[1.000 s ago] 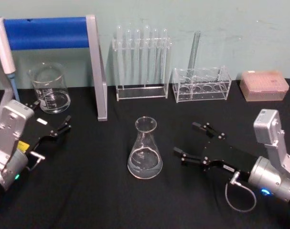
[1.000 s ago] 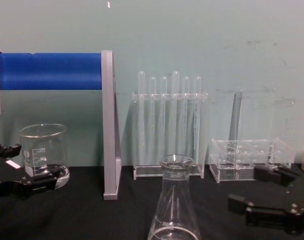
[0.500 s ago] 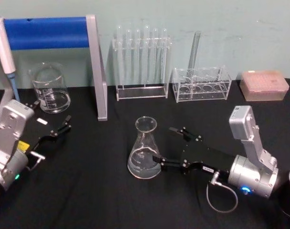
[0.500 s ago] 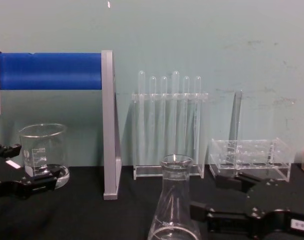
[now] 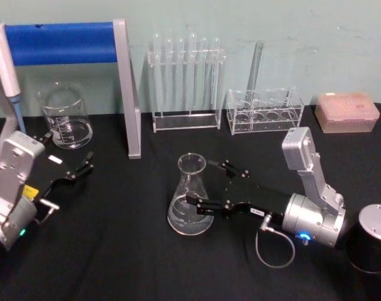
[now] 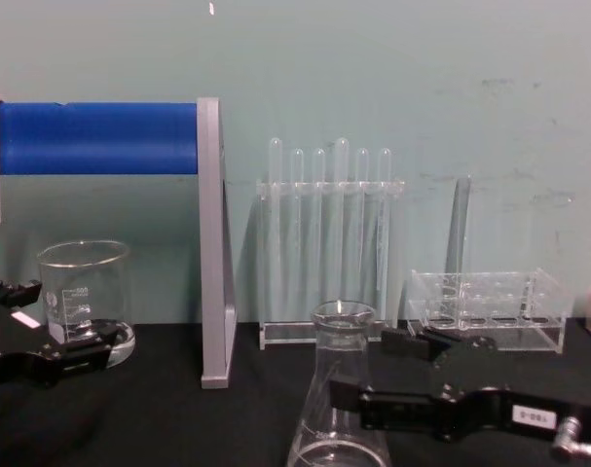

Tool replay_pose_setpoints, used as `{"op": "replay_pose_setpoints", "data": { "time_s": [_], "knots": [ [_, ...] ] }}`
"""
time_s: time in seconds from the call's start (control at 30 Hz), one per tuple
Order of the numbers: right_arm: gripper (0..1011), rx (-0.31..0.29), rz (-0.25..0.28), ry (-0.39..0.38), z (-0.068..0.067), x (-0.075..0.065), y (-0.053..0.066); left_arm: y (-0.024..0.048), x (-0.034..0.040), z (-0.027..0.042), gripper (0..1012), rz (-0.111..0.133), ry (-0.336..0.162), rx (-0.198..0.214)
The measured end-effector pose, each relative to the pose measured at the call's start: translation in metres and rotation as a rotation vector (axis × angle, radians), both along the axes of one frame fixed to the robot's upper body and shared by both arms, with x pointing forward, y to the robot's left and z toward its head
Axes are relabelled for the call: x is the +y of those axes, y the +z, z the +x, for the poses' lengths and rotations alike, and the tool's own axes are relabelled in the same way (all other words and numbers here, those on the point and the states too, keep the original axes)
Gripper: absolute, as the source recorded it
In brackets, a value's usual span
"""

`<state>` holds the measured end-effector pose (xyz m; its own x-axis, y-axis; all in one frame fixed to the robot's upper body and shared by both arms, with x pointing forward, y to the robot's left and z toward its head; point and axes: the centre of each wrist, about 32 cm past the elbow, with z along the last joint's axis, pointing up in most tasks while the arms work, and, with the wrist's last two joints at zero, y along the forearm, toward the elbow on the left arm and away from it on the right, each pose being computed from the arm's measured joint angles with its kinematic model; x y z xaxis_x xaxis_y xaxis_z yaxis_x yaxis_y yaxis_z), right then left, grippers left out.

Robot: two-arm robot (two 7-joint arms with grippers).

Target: Grasp the erlenmeyer flask with one hand, shake it three times, then place it back.

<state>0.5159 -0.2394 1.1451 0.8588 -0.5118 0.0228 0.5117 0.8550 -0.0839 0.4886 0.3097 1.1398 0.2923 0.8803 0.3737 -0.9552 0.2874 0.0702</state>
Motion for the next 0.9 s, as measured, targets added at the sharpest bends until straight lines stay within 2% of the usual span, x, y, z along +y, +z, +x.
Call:
{"op": "replay_pose_setpoints", "data": {
  "time_s": [0.4,0.9],
  "knots": [
    [1000,-0.007,0.014,0.022,0.014,0.012,0.002,0.0,0.0,0.0,1001,0.0,0.0,0.0],
    [1000,-0.008,0.015,0.013,0.018,0.014,0.002,0.0,0.0,0.0,1001,0.0,0.0,0.0]
  ]
}}
